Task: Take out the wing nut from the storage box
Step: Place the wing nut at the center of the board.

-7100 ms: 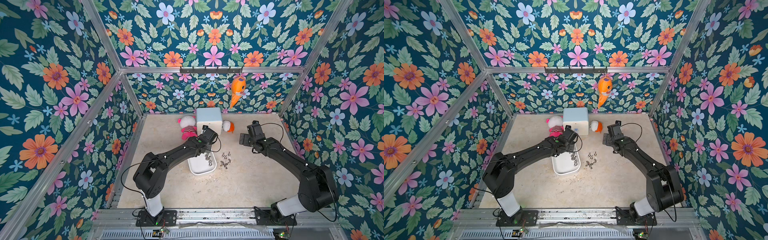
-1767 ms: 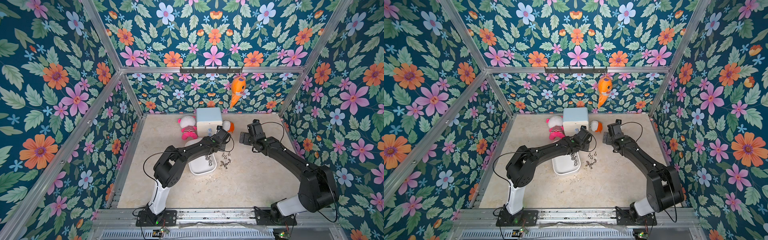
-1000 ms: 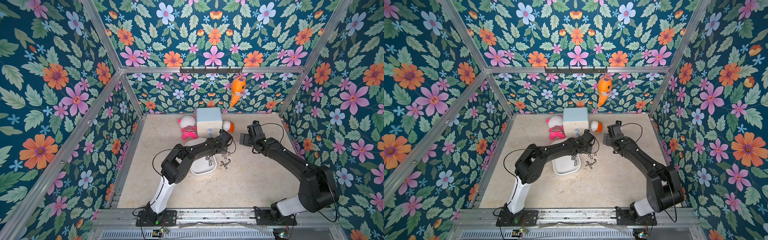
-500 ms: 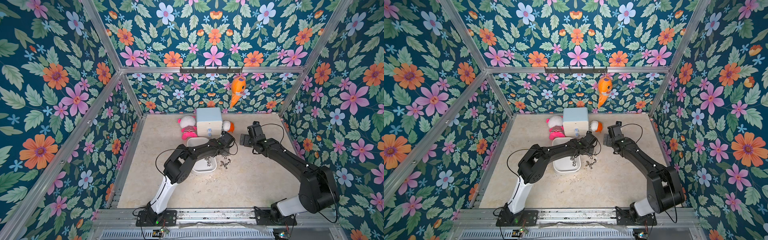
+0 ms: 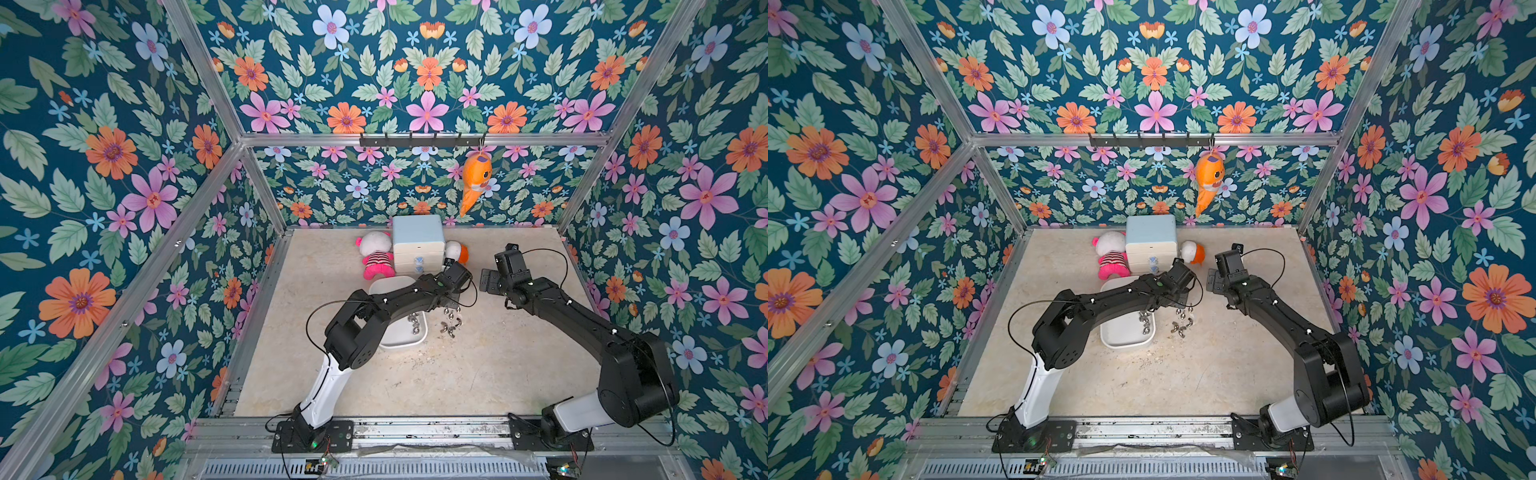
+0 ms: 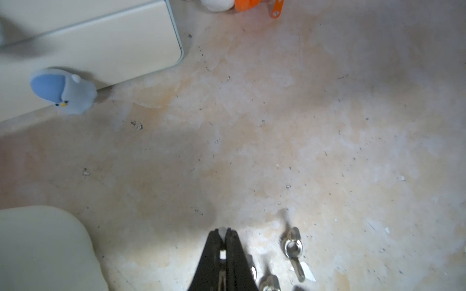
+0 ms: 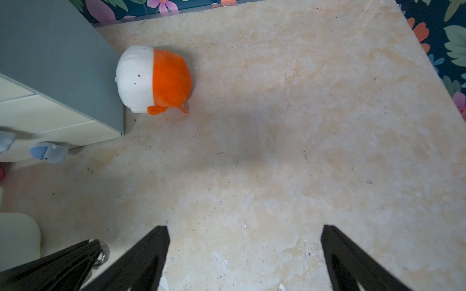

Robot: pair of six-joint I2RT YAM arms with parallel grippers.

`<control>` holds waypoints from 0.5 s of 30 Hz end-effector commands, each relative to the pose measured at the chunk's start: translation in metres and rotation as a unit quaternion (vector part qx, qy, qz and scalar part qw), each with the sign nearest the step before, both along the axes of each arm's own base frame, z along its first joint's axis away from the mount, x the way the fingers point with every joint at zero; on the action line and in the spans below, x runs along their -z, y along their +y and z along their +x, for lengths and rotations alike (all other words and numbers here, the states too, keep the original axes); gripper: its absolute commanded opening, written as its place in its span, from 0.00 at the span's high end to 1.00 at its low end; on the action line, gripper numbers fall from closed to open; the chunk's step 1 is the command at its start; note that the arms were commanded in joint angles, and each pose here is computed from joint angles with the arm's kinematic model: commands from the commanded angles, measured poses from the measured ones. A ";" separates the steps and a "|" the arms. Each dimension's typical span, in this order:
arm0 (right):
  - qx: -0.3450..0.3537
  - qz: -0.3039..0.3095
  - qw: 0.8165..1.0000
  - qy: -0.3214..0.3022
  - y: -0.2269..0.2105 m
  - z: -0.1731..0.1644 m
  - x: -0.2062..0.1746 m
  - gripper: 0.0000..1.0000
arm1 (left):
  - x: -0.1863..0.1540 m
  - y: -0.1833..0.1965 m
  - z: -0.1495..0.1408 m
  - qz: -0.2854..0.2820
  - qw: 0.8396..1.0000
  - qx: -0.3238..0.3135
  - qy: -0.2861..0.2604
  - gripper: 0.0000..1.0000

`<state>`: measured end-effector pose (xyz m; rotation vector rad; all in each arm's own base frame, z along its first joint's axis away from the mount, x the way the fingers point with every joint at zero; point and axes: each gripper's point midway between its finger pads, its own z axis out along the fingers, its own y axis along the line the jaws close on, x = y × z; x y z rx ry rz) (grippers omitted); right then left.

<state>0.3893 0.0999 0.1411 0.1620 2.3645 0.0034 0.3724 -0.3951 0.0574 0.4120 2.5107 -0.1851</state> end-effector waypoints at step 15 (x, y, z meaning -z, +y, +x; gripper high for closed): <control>0.003 0.006 1.000 -0.009 0.001 0.002 -0.005 0.01 | 0.027 0.005 0.004 0.040 0.999 -0.013 0.013 0.89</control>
